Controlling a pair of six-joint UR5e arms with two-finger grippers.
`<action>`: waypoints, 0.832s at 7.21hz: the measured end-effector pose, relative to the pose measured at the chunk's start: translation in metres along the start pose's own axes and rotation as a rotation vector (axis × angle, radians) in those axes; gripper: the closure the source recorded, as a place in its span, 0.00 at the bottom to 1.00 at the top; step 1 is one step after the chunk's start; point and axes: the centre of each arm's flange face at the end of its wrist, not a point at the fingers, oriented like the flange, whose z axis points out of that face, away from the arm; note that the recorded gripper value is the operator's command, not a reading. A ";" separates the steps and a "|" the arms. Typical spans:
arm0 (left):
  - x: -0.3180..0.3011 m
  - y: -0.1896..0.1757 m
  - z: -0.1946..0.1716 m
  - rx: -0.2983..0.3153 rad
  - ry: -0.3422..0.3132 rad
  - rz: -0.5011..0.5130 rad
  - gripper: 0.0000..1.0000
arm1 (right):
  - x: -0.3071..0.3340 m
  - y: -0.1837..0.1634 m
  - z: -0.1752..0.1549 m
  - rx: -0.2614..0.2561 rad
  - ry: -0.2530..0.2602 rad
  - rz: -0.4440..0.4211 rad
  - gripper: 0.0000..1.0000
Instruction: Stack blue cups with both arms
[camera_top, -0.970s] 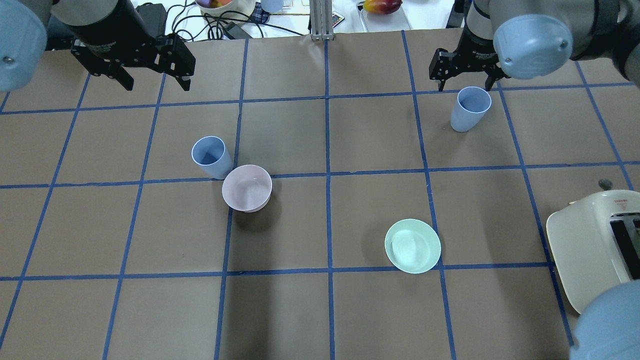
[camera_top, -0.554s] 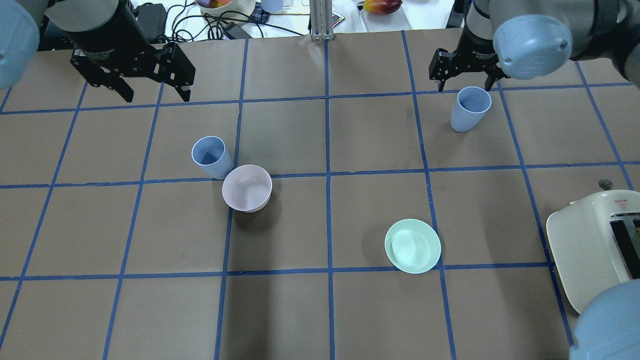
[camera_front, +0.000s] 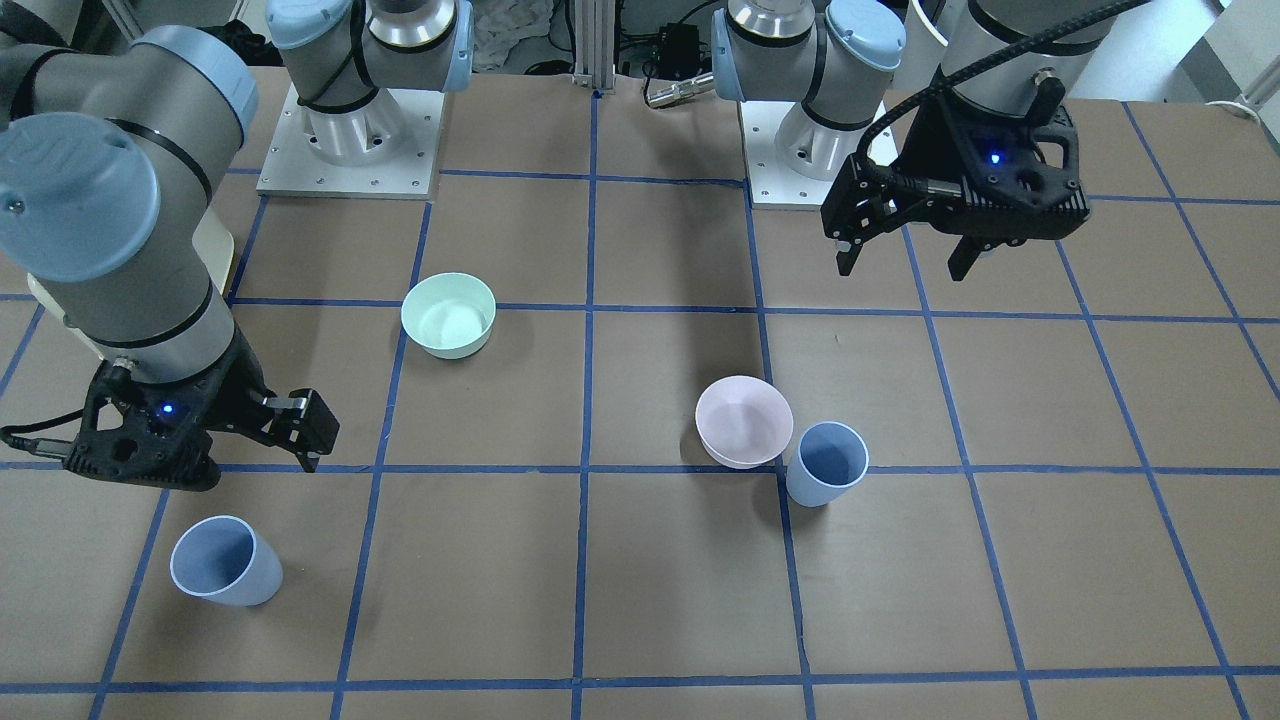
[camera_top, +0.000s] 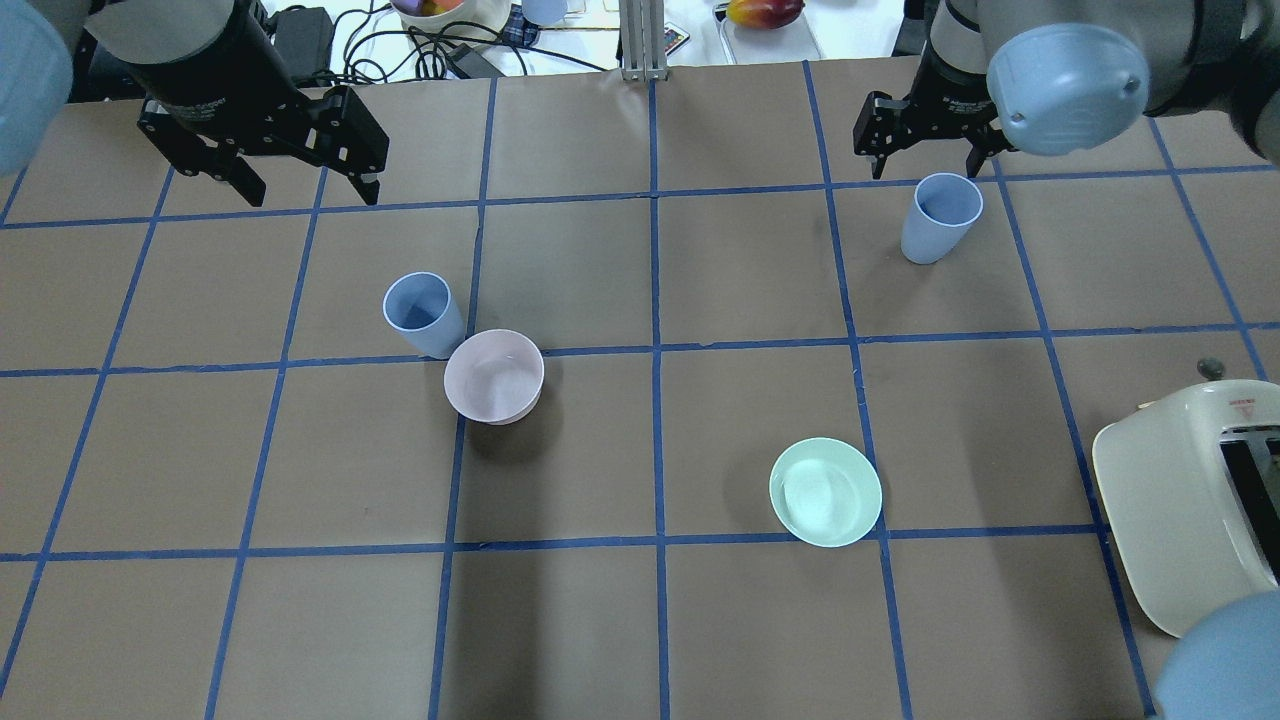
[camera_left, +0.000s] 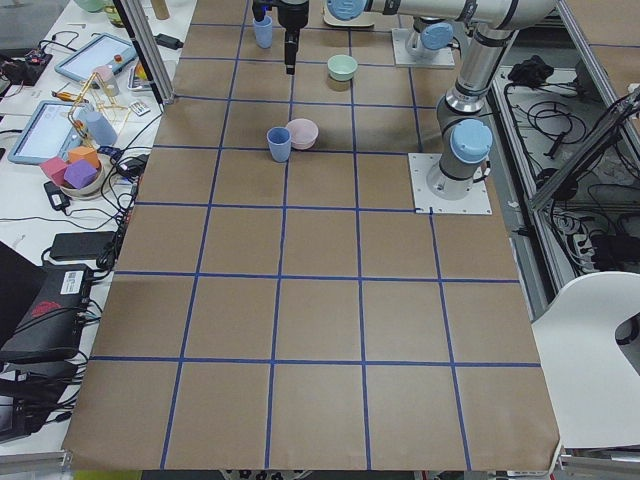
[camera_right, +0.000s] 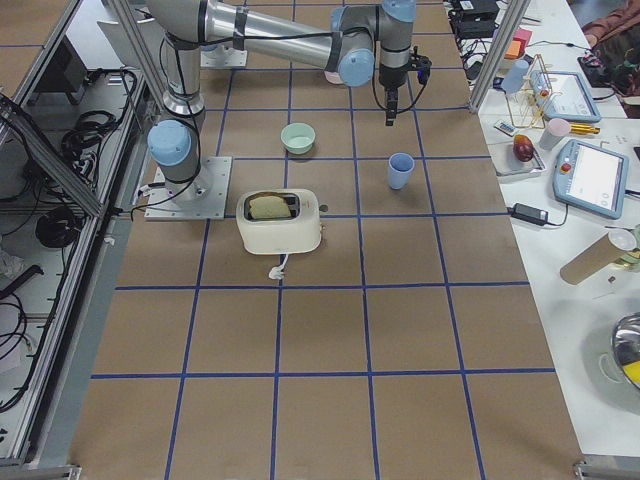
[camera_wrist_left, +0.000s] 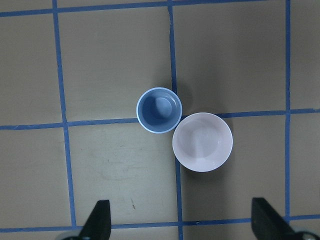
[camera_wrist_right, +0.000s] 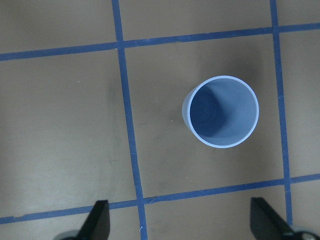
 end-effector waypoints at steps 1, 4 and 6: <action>-0.002 -0.010 0.015 -0.021 0.001 -0.004 0.00 | -0.010 0.015 -0.021 -0.012 -0.010 -0.019 0.00; -0.010 -0.065 0.106 -0.132 0.005 -0.034 0.00 | -0.015 0.078 -0.102 -0.099 -0.071 -0.033 0.00; 0.007 -0.086 0.185 -0.197 0.006 -0.037 0.00 | -0.015 0.099 -0.117 -0.144 -0.081 -0.034 0.00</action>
